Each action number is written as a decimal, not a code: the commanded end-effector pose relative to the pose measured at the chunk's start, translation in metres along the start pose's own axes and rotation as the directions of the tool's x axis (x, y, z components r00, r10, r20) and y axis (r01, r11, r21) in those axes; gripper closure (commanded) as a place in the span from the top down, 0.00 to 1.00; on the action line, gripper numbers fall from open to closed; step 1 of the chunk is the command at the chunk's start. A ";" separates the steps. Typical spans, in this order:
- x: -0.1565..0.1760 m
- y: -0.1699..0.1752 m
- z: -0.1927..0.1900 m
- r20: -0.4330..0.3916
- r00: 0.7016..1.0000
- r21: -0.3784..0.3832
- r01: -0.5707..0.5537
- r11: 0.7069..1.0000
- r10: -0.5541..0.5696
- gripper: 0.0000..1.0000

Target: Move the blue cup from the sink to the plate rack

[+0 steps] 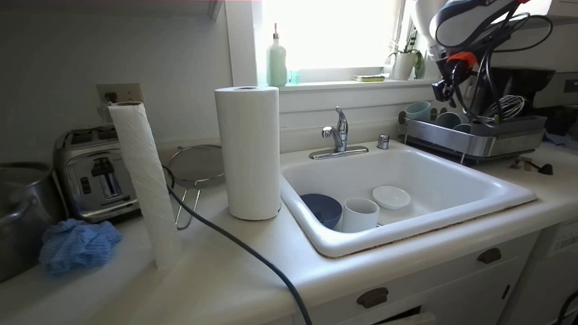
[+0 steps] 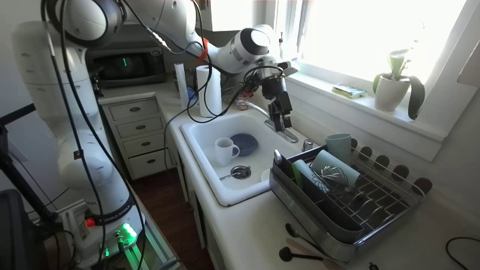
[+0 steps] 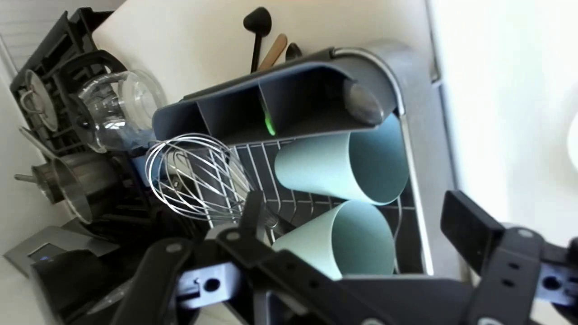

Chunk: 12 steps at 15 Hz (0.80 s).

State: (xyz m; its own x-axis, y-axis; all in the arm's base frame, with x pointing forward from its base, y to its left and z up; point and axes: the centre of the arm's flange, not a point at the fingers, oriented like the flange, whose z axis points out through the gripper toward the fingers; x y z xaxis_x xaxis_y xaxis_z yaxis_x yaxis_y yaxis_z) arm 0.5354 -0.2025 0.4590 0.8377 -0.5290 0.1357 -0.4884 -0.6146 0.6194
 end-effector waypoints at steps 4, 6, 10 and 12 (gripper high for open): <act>-0.084 0.044 -0.046 -0.041 0.981 0.269 0.191 0.944 -0.187 1.00; -0.098 0.060 -0.054 -0.083 0.971 0.332 0.240 0.912 -0.225 1.00; -0.113 0.097 -0.060 -0.162 0.947 0.458 0.320 0.829 -0.276 1.00; -0.100 0.085 -0.066 -0.135 0.954 0.415 0.298 0.860 -0.266 1.00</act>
State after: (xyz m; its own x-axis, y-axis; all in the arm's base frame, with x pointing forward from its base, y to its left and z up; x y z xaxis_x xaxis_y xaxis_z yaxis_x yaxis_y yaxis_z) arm 0.4256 -0.1641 0.5493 0.9631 -0.2602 0.0693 -0.2693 -0.9301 0.2497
